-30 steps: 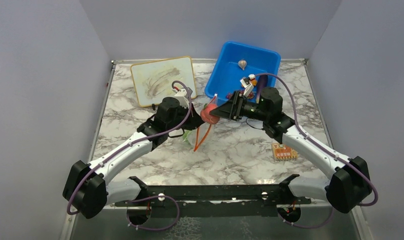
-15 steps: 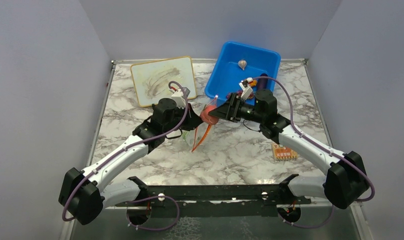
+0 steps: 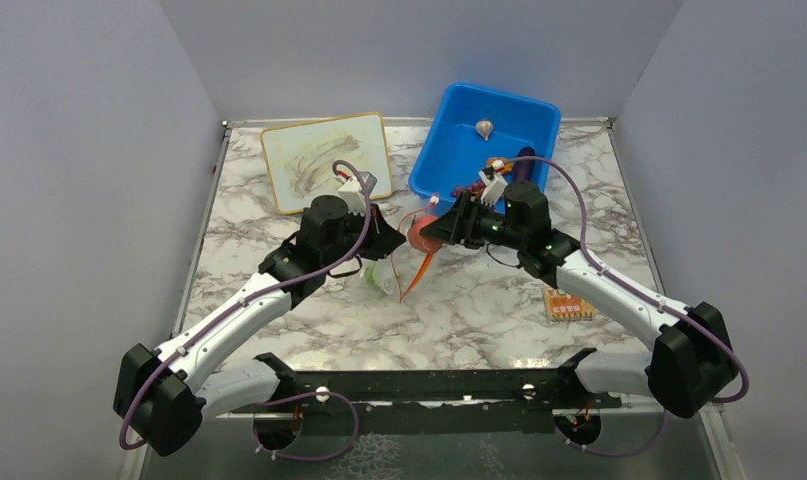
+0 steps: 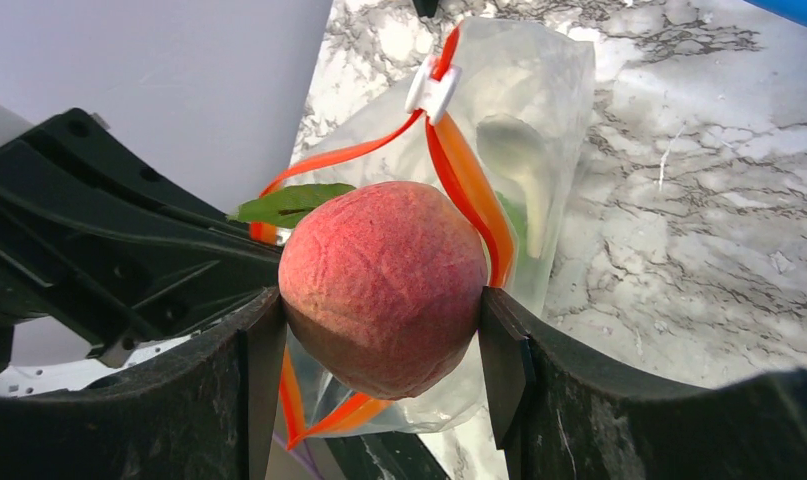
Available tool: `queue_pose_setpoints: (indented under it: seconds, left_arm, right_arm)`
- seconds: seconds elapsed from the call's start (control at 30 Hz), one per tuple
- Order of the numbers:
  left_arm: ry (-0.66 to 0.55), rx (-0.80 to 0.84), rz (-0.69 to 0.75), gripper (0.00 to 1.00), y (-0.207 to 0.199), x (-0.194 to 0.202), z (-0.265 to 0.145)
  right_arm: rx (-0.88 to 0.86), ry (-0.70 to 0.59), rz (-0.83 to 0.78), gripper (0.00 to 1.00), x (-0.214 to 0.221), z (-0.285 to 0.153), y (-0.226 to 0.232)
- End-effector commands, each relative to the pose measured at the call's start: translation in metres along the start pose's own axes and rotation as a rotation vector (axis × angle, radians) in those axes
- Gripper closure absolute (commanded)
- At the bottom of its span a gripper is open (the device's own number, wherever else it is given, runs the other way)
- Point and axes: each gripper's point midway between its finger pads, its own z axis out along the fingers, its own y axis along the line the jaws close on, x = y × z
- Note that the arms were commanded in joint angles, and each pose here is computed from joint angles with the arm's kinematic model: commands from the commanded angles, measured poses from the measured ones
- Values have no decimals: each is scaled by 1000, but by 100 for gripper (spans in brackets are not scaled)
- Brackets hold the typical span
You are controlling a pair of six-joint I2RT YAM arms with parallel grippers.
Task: Place the food in the zip-top bag and seal the zipper
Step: Place the fake fruit in the zipper food storage bag.
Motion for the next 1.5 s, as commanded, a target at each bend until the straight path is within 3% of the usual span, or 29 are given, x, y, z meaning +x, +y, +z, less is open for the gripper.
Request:
queue_pose_setpoints:
  seconds: [0.0, 0.87, 1.1, 1.27, 1.47]
  left_arm:
    - [-65, 62, 39, 100, -23, -27, -9]
    - [-44, 73, 44, 100, -25, -24, -8]
    - [-41, 65, 48, 100, -23, -22, -8]
    - [-40, 55, 50, 100, -20, -21, -7]
    - [-30, 30, 60, 100, -12, -15, -6]
  right_arm:
    - [41, -14, -16, 70, -1, 0, -7]
    - [15, -62, -81, 19, -15, -5, 18]
    - [-15, -66, -91, 18, -17, -9, 27]
    - [-75, -50, -113, 23, -15, -11, 39]
    - [-165, -52, -223, 25, -24, -17, 64]
